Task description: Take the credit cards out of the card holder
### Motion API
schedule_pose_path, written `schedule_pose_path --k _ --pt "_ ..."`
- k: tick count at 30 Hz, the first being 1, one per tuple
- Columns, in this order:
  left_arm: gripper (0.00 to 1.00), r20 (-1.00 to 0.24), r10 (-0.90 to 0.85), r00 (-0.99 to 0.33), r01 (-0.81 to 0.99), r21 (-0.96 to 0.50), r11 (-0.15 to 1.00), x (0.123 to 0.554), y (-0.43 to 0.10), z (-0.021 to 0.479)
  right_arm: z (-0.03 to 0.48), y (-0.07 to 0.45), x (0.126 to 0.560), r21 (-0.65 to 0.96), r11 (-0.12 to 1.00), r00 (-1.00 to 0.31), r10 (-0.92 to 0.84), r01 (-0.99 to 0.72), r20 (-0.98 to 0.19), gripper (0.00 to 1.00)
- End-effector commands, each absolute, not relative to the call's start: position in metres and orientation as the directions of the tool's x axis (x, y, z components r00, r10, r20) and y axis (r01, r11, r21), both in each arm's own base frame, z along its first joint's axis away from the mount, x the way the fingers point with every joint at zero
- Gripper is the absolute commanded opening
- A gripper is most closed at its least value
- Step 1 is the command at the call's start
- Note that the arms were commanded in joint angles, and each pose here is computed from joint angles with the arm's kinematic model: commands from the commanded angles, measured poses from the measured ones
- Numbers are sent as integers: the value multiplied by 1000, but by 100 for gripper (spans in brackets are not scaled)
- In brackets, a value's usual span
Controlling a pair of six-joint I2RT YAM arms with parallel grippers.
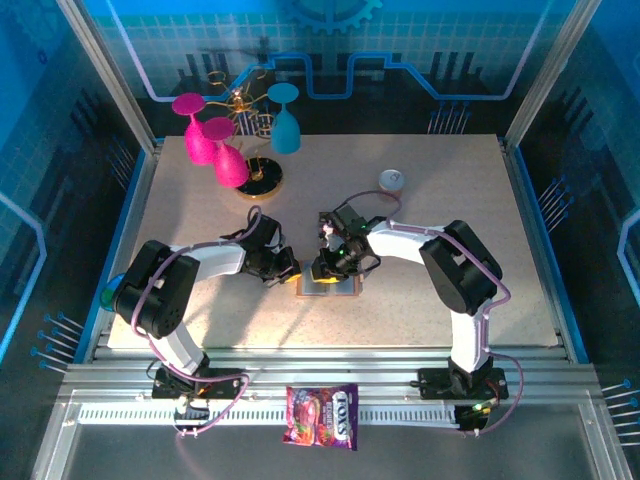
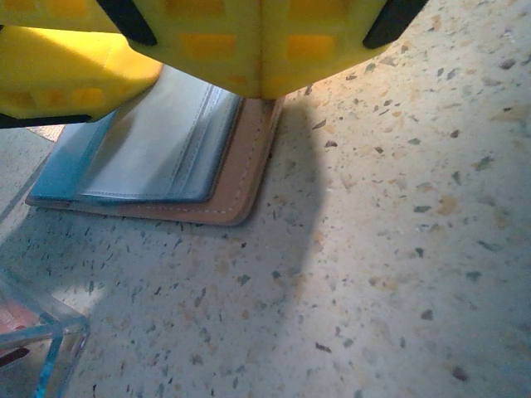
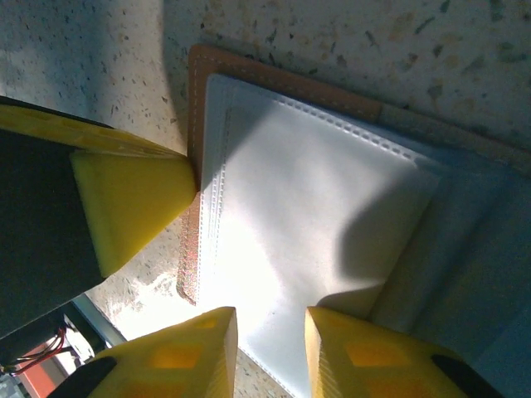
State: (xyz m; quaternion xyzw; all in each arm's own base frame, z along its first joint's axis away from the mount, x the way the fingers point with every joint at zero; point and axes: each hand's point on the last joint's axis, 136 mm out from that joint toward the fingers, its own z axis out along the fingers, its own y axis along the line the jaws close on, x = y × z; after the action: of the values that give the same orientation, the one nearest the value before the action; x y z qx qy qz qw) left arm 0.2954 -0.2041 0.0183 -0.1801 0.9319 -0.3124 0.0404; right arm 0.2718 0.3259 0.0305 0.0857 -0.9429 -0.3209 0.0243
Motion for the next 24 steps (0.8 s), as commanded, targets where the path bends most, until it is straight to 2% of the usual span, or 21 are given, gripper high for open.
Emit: schedule_pose_path --k 1,10,24 --pt "7 58 -353 -934 -319 -583 747 287 -204 17 25 323 269 566 812 -983 -181 -145 8 30" --pt "7 64 -354 -933 -326 -567 757 286 -202 11 25 312 267 531 836 -986 -168 -141 4 32" --pt "7 47 -350 -935 -312 -572 758 292 -203 20 32 314 271 647 757 -994 -105 -85 -7 31"
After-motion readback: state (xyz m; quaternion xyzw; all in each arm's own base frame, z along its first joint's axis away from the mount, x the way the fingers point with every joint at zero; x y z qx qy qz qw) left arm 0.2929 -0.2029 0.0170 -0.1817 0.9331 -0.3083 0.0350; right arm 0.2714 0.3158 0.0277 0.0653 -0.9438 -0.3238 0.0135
